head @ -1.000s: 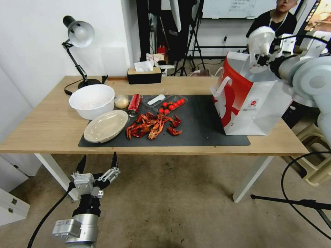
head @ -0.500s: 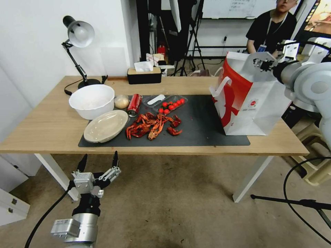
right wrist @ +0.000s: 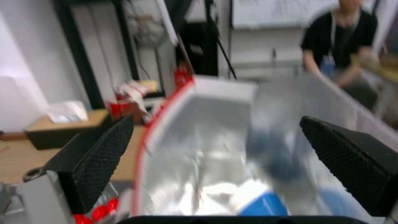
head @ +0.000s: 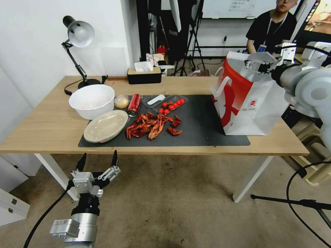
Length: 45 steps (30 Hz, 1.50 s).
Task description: Pick up the trash from the table and place it into the takeout bag.
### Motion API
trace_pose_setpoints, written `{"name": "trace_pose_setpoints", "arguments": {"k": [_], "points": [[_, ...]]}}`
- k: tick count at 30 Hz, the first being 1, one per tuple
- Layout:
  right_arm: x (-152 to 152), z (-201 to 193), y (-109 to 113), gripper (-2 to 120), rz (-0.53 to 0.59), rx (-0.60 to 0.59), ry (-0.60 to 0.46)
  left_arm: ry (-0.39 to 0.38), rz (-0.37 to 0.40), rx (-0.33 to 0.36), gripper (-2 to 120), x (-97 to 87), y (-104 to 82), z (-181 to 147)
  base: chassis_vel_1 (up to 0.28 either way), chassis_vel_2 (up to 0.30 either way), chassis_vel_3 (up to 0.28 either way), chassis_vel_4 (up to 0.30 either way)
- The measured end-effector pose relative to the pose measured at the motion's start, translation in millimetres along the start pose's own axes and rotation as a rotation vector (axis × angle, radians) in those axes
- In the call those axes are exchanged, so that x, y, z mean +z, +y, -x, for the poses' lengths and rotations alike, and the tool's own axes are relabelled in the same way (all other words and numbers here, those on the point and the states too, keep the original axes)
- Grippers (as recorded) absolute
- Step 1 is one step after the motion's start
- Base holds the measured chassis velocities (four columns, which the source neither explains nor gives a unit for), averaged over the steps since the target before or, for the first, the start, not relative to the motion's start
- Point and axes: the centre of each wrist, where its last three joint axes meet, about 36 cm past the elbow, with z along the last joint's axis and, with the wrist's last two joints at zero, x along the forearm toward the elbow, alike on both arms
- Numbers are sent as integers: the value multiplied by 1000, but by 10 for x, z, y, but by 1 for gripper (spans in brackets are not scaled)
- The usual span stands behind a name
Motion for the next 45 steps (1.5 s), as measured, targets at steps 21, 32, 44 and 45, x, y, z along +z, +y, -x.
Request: {"name": "trace_pose_setpoints", "arguments": {"k": [21, 32, 44, 45], "points": [[1024, -570, 212, 100, -90, -279, -297, -9, -13, -26, 100, 81, -44, -3, 0, 0, 0, 0], [1701, -1014, 363, 100, -10, -254, -293, -21, -12, -26, 100, 61, -34, -17, 0, 0, 0, 0], [2614, -1487, 541, 100, 76, -133, -329, -26, -12, -23, 100, 71, -14, -14, 0, 0, 0, 0], [2614, -1487, 541, 100, 76, -133, -329, -26, -12, -23, 100, 71, -14, -14, 0, 0, 0, 0]]}}
